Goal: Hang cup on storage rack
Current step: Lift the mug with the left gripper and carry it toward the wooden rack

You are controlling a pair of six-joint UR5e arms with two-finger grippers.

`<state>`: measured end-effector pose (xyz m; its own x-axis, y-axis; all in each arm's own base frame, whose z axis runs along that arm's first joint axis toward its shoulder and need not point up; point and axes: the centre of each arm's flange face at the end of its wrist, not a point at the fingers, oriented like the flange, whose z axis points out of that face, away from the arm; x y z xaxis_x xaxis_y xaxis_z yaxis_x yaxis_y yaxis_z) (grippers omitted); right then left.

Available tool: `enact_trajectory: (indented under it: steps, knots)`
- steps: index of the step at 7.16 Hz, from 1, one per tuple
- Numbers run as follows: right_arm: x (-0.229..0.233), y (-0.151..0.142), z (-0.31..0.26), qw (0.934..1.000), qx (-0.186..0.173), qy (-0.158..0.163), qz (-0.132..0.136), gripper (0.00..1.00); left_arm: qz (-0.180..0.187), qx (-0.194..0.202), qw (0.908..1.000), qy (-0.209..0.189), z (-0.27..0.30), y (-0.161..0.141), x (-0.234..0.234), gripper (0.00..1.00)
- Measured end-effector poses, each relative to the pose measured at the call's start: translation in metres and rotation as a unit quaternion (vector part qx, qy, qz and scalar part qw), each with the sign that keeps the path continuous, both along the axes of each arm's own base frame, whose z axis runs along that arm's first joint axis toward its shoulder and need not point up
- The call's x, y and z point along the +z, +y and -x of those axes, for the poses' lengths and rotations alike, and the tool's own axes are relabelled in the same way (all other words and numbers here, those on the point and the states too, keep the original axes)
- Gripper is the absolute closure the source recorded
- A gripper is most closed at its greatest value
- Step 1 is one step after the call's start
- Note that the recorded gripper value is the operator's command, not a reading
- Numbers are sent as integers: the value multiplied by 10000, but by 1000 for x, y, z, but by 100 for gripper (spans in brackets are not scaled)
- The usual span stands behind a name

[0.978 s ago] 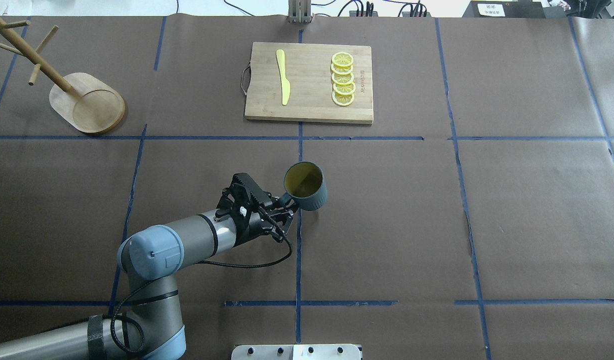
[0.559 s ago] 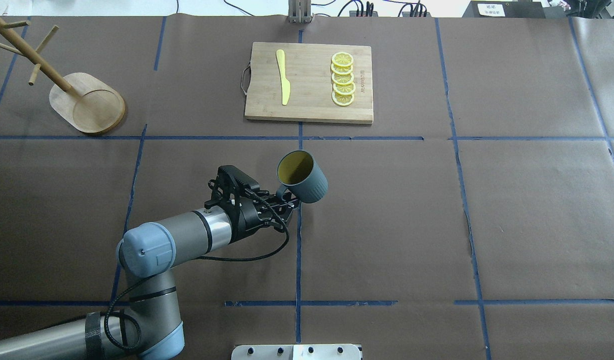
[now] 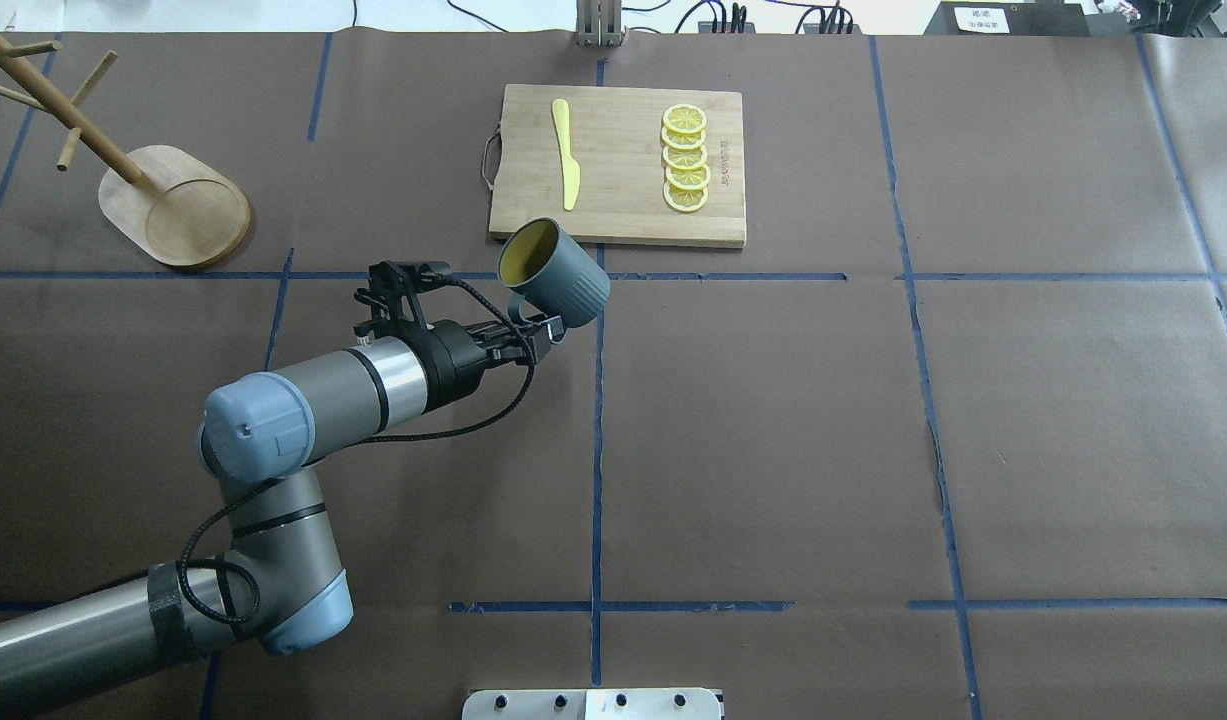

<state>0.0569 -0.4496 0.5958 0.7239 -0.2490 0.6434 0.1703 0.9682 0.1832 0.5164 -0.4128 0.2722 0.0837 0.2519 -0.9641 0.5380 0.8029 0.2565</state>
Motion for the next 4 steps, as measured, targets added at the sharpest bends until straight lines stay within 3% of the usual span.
enact_trajectory:
  steps: [1, 2, 4]
  knots:
    - [0, 0, 0, 10000, -1, 0, -3, 0, 535, 89, 9978, 376, 17, -18, -1, 100]
    - [0, 0, 0, 10000, -2, 0, -2, 0, 1188, 247, 9893, 815, 41, -41, -2, 100]
    - [1, 0, 0, 10000, -2, 0, 5, 0, 2339, 481, 9557, 1721, 109, -89, -3, 100]
